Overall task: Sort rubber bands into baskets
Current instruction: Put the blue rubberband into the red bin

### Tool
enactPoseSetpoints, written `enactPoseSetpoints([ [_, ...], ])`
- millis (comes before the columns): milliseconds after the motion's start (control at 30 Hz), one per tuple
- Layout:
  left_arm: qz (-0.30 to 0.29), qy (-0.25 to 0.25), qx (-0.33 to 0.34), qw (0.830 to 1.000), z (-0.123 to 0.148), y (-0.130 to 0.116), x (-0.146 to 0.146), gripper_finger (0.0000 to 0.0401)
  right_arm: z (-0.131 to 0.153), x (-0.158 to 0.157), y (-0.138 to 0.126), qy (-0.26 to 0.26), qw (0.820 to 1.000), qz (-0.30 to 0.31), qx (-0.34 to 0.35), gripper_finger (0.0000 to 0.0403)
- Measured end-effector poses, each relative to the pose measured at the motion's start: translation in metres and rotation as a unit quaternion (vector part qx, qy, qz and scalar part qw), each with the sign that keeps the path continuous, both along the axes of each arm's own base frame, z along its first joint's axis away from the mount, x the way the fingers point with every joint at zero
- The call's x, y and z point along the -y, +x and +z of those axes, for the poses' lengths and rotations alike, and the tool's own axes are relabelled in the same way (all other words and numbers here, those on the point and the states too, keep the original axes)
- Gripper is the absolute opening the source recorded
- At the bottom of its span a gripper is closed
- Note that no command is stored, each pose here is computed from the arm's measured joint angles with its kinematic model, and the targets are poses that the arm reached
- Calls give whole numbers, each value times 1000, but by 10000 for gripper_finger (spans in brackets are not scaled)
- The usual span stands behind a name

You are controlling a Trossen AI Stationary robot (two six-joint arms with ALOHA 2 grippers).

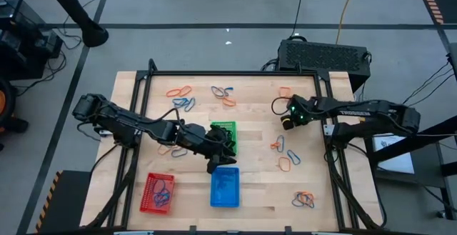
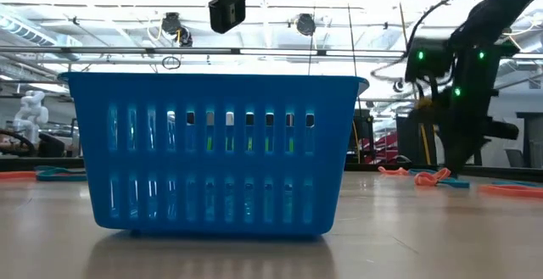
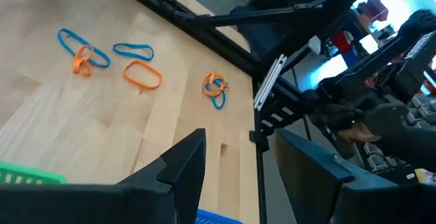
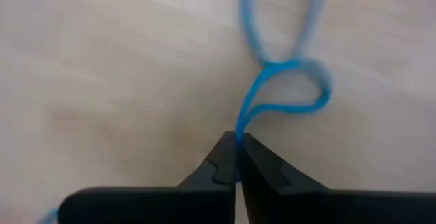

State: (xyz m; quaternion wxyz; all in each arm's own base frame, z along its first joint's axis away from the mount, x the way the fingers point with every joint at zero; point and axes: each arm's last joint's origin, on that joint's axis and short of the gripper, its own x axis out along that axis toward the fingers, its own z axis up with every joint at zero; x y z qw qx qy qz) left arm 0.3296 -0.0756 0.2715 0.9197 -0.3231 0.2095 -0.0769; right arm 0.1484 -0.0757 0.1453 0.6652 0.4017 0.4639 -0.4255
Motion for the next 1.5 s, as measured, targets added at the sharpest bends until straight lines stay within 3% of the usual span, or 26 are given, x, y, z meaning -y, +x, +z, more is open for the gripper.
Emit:
enactPoseSetpoints([
  [133,2,2,8,1000,1,1,-1,180,27,-6,6,19,995,32,94,2],
  [233,5,-7,30,1000,0,7,-1,180,52,-16,15,31,978,66,193,1],
  [433,38,-124,59,990,-19,33,1,180,106,-46,31,26,917,135,374,1],
  [567,29,-111,111,987,-30,46,1,180,131,-67,39,42,879,175,442,0],
  [700,5,-26,161,987,-25,46,-1,180,143,-88,45,58,852,204,479,0],
  [833,-25,96,220,971,-6,37,5,179,145,-106,49,70,847,204,486,0],
  [933,-35,220,245,944,4,29,14,179,142,-119,55,87,845,203,488,0],
  [1033,-44,357,240,902,5,27,25,179,138,-133,62,104,840,201,492,0],
  [1100,-38,421,234,875,8,26,32,179,135,-142,69,117,834,205,498,0],
  [1300,-31,514,183,837,10,31,30,179,124,-167,86,151,819,210,512,0],
  [1500,-94,506,186,837,7,31,33,180,115,-179,96,159,816,198,520,0],
])
